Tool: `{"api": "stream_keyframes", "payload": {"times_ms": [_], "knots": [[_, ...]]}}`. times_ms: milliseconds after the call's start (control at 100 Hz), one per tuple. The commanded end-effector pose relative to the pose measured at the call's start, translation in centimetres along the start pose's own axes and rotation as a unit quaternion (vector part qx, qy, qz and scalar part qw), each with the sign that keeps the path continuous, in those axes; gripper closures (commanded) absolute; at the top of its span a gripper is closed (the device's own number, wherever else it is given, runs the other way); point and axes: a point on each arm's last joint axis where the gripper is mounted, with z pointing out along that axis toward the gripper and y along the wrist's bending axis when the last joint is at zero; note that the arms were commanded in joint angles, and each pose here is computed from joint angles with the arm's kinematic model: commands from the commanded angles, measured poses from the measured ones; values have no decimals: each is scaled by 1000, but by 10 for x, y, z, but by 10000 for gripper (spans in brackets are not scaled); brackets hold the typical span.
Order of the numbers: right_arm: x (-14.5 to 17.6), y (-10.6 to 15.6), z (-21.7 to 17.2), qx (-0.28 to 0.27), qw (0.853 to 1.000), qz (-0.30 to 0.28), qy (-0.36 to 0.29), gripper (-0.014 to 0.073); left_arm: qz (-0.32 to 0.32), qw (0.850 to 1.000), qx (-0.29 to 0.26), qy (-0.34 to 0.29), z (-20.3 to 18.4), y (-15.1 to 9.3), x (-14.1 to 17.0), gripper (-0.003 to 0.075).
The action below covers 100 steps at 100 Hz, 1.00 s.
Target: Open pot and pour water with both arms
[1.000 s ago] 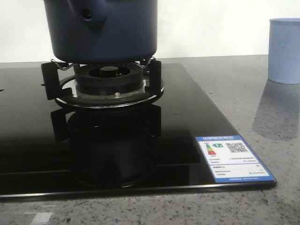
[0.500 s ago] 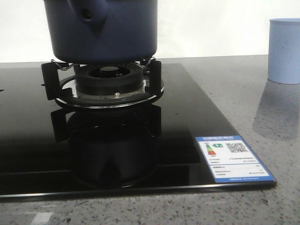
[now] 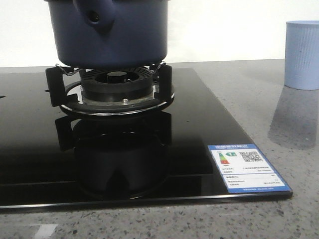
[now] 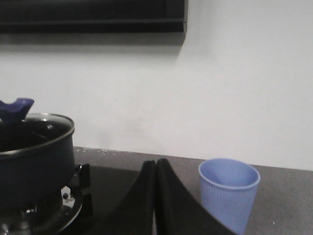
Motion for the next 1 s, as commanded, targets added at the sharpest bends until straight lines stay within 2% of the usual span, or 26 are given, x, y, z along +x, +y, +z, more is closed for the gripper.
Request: {"api": "stream_keyframes", "payload": {"times_ms": [0,170,290,990], "knots": [[9,-2,-7,29,1000,1,-6,653,-6,999,-19,-50,-11,4,-3,741],[42,-2,-14,45,999,13,18,653,-6,998,-19,-56,-22,4,14,741],[53,-2,-15,43,998,20,32,653,-6,999,-18,-45,-22,4,21,741],[54,-2,-15,43,998,18,34,653,-6,999,-12,-34,-22,2,23,741]]}}
